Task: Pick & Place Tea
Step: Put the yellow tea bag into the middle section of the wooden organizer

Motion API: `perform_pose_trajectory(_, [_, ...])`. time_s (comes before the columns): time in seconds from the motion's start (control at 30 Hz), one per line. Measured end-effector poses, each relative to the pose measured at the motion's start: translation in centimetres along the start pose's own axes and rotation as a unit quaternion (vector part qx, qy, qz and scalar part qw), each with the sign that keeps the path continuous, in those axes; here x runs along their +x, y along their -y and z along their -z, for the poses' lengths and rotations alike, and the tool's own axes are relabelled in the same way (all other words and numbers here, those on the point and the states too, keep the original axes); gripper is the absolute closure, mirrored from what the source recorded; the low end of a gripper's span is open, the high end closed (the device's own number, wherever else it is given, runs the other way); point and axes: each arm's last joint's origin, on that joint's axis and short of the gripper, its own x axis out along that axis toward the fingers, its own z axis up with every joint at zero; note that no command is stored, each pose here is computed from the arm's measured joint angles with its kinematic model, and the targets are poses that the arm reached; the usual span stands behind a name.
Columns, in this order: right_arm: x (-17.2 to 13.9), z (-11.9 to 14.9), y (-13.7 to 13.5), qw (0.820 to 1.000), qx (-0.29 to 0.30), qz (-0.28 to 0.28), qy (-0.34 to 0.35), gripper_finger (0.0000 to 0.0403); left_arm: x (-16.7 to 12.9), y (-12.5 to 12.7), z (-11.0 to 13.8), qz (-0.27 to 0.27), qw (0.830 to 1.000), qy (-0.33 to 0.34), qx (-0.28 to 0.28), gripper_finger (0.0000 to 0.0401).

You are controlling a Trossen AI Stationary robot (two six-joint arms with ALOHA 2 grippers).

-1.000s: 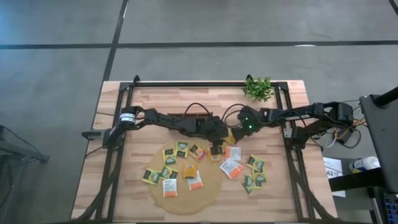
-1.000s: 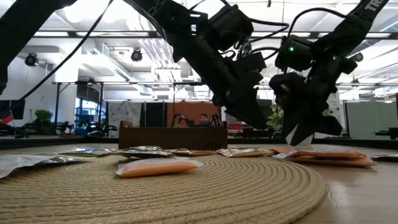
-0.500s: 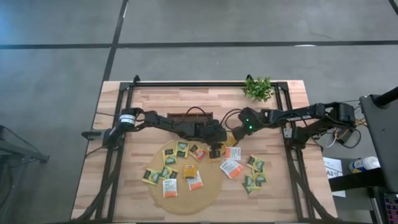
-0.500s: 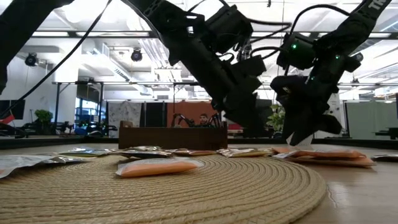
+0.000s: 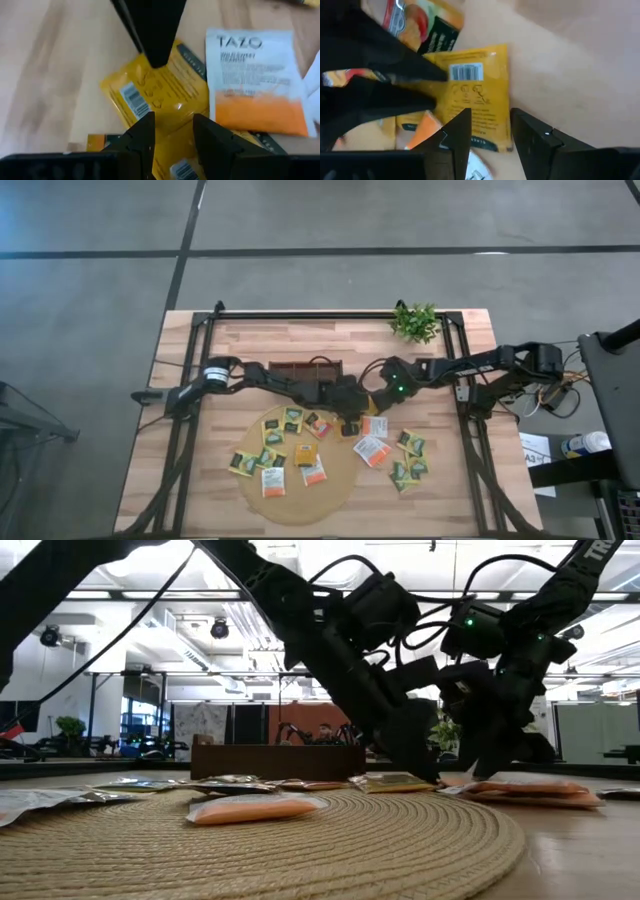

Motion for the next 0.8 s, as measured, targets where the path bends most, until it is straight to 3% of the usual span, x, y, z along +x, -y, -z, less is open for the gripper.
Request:
perform_pose_trajectory(0.4, [-0.1,-0.3,-1.0,0.999,-0.032,-0.035,0.002,0.0281,0.2,0.1,0.2,0.001,1.0,-0.008,-0.003,0.0273])
perform_pose_trajectory(0.8, [-0.3,-0.6,-1.3,0.998,-0.058,-0.037,0.009,0.038,-0.7,-0.1,-0.3,-0.015,1.0,-0.009,-0.01,0.0273])
